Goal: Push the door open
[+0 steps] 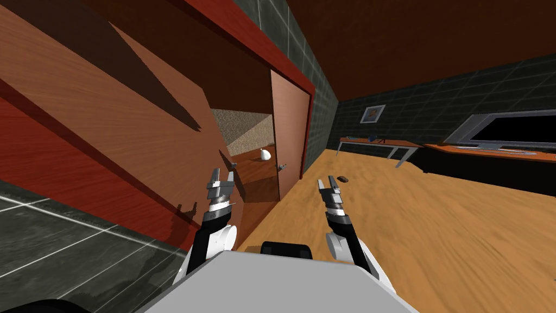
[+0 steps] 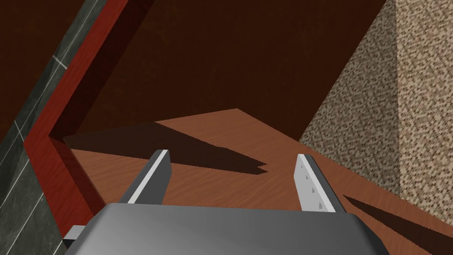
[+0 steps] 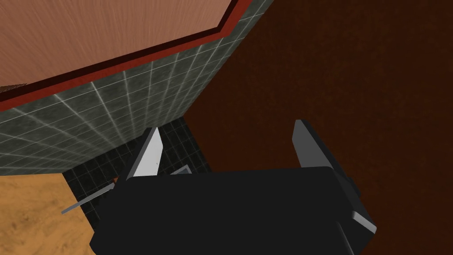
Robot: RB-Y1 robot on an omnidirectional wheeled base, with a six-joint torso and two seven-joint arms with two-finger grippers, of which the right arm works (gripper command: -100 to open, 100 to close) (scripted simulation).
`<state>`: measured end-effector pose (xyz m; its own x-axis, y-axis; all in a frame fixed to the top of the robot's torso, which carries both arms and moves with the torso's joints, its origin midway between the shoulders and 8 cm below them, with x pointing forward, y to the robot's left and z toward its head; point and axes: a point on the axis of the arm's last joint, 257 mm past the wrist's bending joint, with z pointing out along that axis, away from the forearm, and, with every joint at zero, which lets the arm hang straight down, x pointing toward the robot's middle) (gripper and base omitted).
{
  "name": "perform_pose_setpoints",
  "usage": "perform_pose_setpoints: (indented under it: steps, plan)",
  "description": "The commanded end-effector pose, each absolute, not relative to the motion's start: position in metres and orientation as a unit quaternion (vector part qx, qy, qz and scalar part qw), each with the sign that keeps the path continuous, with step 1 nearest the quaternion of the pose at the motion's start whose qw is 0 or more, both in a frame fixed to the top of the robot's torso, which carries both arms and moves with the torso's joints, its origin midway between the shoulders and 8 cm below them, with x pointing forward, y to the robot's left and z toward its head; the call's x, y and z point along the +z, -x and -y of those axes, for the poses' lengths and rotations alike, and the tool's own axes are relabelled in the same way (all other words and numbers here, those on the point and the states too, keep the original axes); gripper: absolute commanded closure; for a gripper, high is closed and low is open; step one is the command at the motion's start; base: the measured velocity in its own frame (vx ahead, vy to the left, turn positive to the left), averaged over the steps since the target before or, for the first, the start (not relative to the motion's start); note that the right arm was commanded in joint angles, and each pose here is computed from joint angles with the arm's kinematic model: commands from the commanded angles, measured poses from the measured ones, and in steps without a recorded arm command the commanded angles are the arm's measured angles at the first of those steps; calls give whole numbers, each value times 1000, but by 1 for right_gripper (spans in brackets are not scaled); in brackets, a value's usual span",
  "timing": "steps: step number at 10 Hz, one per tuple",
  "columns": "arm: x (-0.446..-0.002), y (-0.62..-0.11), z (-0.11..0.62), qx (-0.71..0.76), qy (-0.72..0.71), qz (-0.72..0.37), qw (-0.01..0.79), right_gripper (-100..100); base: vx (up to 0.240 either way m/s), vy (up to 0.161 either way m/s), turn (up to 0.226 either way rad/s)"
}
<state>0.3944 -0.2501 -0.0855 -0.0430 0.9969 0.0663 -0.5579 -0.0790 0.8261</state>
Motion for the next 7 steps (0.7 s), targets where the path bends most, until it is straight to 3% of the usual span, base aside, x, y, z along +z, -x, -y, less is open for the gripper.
perform_pose_setpoints:
  steps: [1, 7]
  plan:
    - [-99, -399, 249, 646, -350, -328, 594, -100, 95, -48, 175]
    - [-140, -414, 245, 636, -363, -359, 578, -100, 76, -54, 152]
